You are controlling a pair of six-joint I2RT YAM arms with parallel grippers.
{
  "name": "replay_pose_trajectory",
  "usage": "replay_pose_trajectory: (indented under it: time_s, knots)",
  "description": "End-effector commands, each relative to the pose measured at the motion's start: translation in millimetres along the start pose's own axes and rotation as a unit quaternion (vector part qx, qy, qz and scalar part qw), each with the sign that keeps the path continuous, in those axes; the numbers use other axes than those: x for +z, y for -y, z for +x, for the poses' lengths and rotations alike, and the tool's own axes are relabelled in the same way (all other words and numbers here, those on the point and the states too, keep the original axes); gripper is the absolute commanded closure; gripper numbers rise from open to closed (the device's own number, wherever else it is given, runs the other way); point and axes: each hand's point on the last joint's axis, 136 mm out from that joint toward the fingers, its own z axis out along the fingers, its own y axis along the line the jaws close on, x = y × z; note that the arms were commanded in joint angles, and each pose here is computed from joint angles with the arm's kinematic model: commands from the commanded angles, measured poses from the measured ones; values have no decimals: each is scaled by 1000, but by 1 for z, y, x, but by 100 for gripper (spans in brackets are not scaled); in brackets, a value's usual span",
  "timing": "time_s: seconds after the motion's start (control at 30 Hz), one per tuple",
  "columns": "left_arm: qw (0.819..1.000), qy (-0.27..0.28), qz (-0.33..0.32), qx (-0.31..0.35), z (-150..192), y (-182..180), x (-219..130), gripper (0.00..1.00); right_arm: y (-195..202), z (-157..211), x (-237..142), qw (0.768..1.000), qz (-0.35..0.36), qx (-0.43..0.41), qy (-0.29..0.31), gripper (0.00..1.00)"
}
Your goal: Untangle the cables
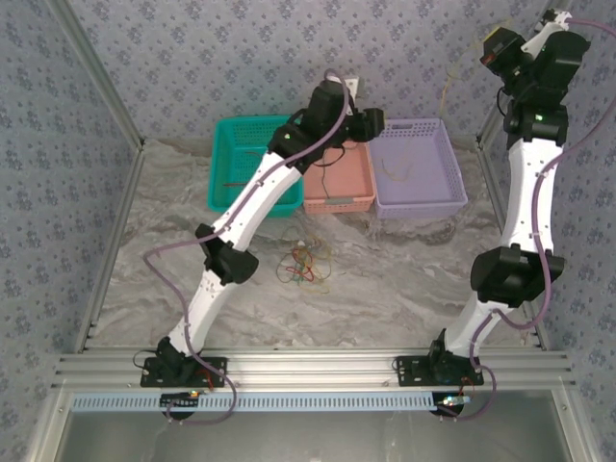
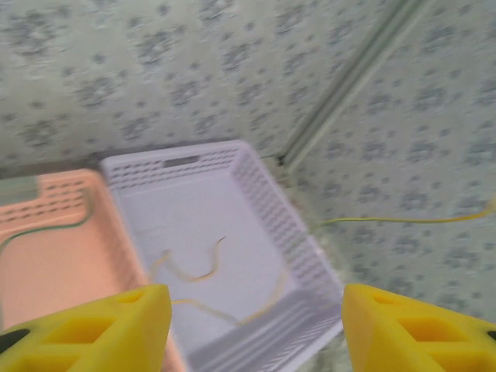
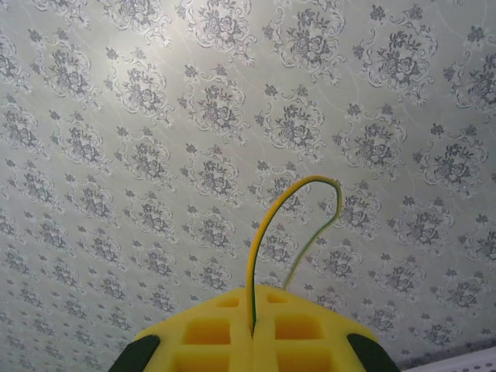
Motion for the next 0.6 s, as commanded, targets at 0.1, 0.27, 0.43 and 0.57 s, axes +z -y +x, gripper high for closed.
replay_pose_trajectory:
  time_s: [0.1,0.27,0.43,0.57]
  knots:
    - [999,-14,-15,24,-4,-12,-31,41,8,-4,1,1000,18,-18,-10,100]
    - [997,58,10,-40,-16,-51,-54,42,22,5,6,999,29,-23,-24,100]
    - [997,58,-5,-56,15,-77,-75,42,36,46,31,997,21,-22,-78,100]
    - [997,57,-14,-57,41,-88,-95,43,47,84,49,992,14,-29,-118,100]
